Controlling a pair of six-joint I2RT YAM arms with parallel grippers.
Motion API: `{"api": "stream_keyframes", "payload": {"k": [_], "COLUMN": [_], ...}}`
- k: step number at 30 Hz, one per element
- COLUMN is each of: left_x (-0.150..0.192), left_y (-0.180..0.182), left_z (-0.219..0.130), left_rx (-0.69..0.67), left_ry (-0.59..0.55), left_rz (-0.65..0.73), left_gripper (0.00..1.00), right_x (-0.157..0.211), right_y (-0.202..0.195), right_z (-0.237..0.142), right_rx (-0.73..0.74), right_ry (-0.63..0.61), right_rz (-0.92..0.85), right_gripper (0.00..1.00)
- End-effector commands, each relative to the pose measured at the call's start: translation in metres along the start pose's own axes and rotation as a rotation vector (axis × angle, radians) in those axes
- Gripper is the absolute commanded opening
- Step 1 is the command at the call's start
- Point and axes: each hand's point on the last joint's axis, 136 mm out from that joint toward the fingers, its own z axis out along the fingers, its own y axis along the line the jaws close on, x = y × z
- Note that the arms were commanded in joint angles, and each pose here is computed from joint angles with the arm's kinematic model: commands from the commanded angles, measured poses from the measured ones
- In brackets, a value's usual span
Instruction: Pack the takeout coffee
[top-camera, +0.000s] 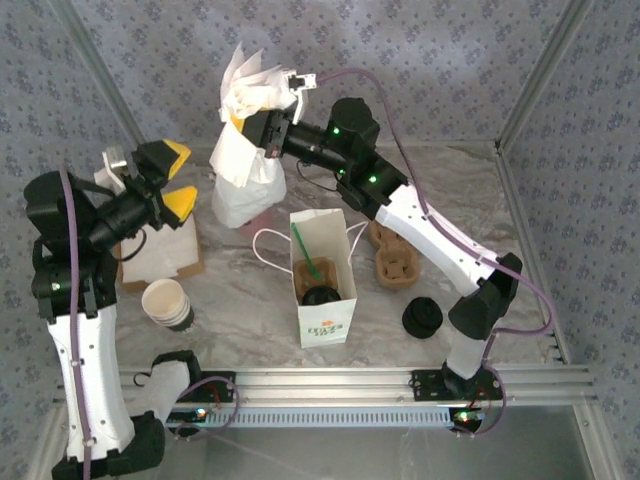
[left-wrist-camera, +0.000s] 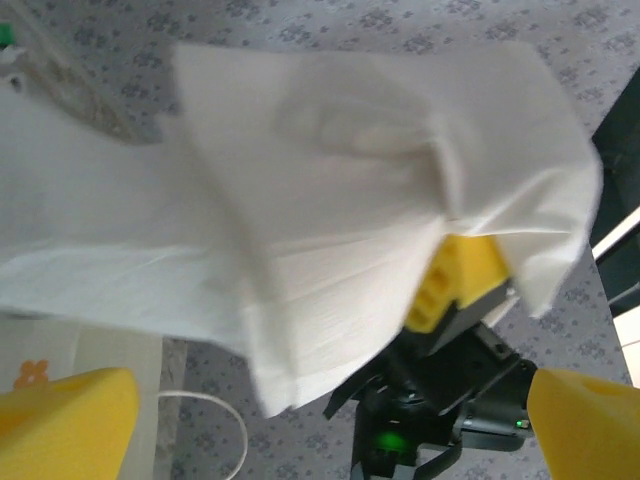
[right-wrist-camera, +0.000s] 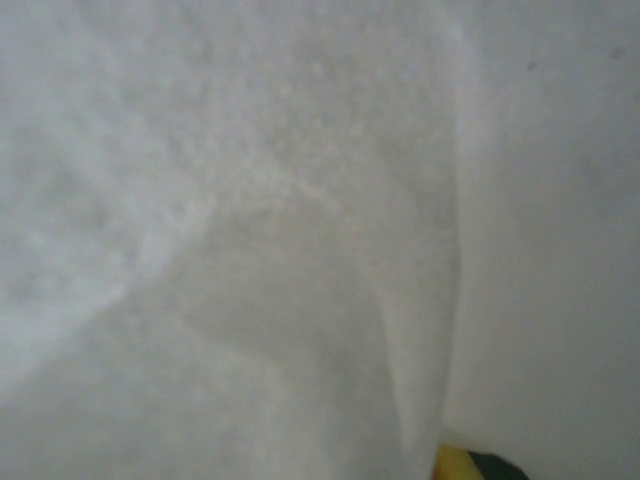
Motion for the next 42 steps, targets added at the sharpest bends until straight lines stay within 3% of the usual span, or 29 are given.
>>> {"api": "stream_keyframes", "payload": {"k": [1,9,19,29,42], "left_x": [0.003,-0.009,-0.021,-0.026,-0.007], "left_y": [0.008,0.018,0.001,0.000,-0.028], "left_z": [0.001,0.016,0.010,0.011,0.025], "left_rx": [0.041,0.263,0.459,0.507,0.493], "left_ry": [0.002,-0.069,-0.163,-0.184,-0.085], "left_rz": [-0.130,-0.284,-0.290,-0.295,-0.189], "left_gripper": [1.00,1.00,1.00,1.00,0.94], "right_x": [-0.035,-0.040,-0.023,0.013,0.070], "right_y": [0.030,0.041,0.040,0.042,0.036], "right_z": [-0.010,-0.013,-0.020,-0.015,-0.008], "right_rx": [-0.055,-0.161,-0.201,-0.259,-0.203], "right_ry": [-0.096,-0.153,-0.147,-0.056,0.181], "right_rz": [-0.037,0.120,0.270,0.424,0.489], "right_gripper": [0.00,0.00,0.00,0.00,0.00]}}
